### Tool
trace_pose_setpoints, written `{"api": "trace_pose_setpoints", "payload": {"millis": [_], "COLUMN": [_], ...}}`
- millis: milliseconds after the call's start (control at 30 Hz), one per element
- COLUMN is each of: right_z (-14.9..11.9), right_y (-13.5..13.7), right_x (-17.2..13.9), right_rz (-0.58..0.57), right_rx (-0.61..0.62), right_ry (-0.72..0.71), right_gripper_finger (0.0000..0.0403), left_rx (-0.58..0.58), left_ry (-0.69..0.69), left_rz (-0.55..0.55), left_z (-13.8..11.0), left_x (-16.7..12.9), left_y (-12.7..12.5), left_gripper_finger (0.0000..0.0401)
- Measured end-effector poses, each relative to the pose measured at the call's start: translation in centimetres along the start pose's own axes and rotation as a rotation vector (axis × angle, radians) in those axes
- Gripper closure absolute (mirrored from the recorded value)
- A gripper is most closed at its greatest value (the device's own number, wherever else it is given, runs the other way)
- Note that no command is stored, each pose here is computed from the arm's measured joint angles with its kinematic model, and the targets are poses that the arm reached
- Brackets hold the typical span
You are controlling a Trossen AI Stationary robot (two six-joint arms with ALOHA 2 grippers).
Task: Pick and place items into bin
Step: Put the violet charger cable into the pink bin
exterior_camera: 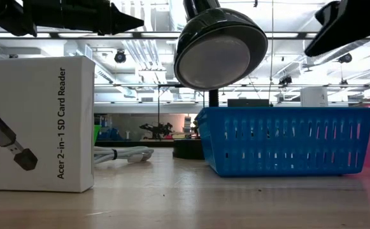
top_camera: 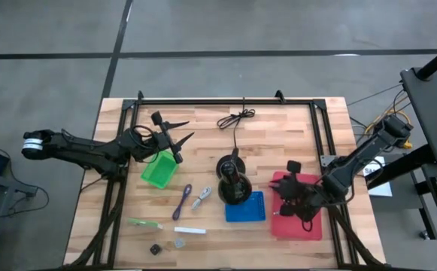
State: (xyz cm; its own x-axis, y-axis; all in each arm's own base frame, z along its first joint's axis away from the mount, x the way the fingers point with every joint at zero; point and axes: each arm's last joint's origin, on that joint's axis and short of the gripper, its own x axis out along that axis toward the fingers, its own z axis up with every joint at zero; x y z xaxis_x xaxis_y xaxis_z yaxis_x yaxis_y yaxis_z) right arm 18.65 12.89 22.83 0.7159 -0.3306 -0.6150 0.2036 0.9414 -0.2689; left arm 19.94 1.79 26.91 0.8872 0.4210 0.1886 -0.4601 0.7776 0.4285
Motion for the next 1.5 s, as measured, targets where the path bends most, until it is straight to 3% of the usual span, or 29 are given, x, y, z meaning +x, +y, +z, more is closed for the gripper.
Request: {"api": "trace_pose_setpoints", "payload": {"millis": [333,500,700,1133,1500], "right_z": [-0.7,-1.8,-3.4,-5.4,-4.9], "right_y": [-0.2,-1.8,-4.7,-10.7,-11.6], "right_x": [-0.2,-0.9,-1.1,0.6,1.0], "right_rz": [0.235,0.300,0.473,0.177,0.100], "right_rx": [-0.205,-0.248,-0.273,-0.124,-0.096], "right_ry": [-0.283,-0.498,-0.767,-0.812,-0.832], "right_gripper_finger": [0.0371,0.0371,0.0372,0.0372,0.0372], "left_rx": [0.001,0.001,0.000,-0.002,0.010], "left_ry": [0.008,0.010,0.009,0.009,0.034], "left_rz": [-0.005,-0.005,-0.005,-0.005,-0.021], "left_z": [-0.3,-0.4,-0.4,-0.4,-0.6], "left_x": [-0.1,-0.1,-0.1,-0.1,-0.1], "left_y": [-0.1,-0.1,-0.1,-0.1,-0.3], "left_gripper_finger": [0.0229,0.0229,0.0229,0.0229,0.0229]}}
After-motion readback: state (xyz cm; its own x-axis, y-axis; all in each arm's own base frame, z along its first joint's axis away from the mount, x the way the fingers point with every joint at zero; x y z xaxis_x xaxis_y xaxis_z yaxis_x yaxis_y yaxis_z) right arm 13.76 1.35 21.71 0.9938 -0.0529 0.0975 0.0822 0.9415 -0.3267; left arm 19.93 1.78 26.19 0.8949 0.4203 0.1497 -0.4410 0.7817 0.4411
